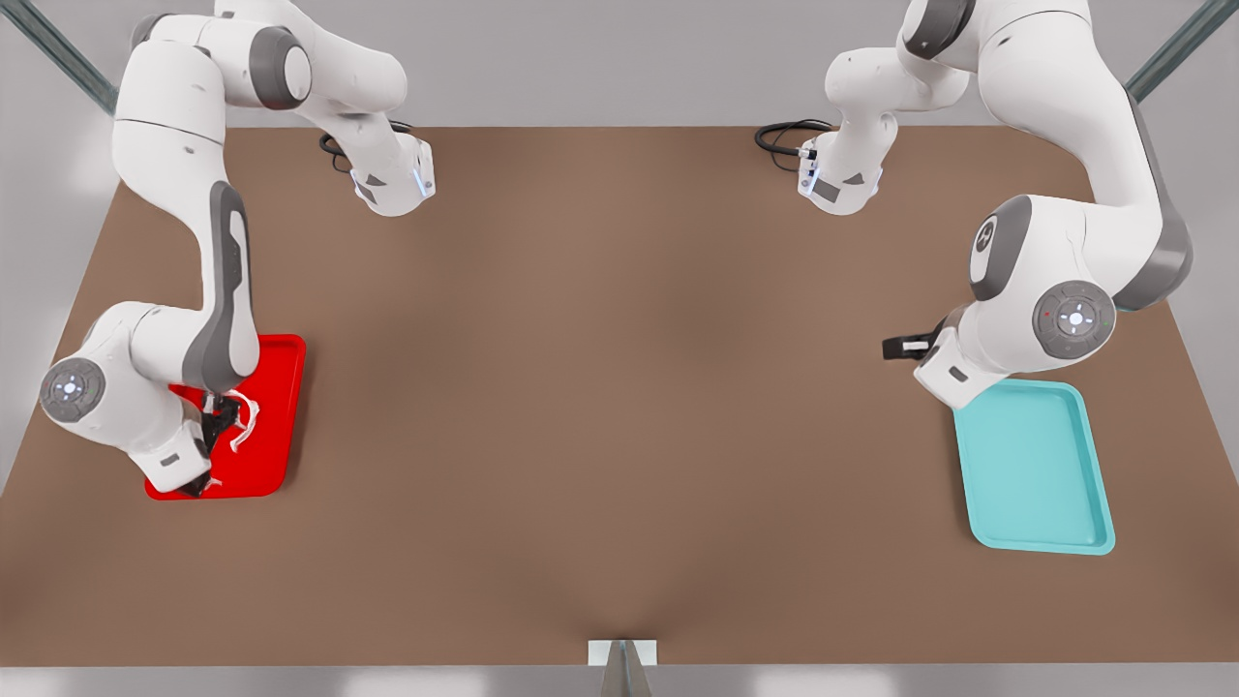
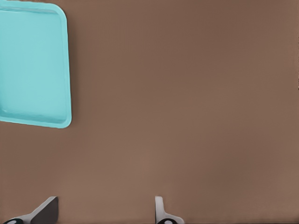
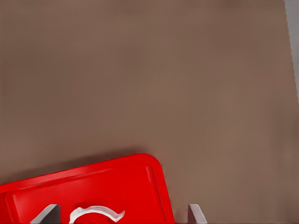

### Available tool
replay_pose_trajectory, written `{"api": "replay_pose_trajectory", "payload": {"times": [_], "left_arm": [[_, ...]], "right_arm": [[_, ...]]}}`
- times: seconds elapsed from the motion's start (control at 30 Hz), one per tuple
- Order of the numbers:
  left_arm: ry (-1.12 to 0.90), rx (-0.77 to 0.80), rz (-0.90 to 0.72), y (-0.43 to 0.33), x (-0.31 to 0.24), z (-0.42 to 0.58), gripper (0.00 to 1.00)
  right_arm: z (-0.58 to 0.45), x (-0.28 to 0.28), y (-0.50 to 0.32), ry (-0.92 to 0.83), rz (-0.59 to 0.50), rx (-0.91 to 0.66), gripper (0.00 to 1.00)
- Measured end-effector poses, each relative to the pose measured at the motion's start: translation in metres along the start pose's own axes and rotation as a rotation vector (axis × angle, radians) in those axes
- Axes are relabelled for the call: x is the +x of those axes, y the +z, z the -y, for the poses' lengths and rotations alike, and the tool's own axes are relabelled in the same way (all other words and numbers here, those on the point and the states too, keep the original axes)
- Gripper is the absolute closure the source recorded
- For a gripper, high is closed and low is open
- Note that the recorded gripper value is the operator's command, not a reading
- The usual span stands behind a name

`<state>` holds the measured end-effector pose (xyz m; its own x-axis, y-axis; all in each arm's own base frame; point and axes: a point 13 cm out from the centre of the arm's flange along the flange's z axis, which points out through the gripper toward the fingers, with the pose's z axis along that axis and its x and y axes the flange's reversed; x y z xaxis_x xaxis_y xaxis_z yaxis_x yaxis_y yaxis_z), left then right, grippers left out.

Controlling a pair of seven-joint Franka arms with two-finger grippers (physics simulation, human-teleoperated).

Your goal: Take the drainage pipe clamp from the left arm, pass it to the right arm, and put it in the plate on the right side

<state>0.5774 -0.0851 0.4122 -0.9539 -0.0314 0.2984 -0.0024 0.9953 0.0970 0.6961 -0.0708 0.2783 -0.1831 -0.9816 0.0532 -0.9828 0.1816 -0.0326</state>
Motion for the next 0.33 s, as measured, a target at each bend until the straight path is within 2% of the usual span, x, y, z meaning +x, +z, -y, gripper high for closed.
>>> {"api": "replay_pose_trajectory", "payload": {"times": [0.07,0.13,0.33], "left_arm": [[0.029,-0.001,-0.002,0.0,0.0,0.0,0.0],[0.055,-0.001,-0.003,0.0,0.001,0.0,0.0],[0.119,-0.001,-0.003,-0.001,0.002,0.0,0.0]], "right_arm": [[0.008,-0.048,-0.066,0.021,0.03,0.047,0.0],[-0.009,-0.069,-0.116,0.102,0.036,0.036,0.0],[-0.093,-0.048,-0.167,0.434,-0.018,-0.118,0.0]]}}
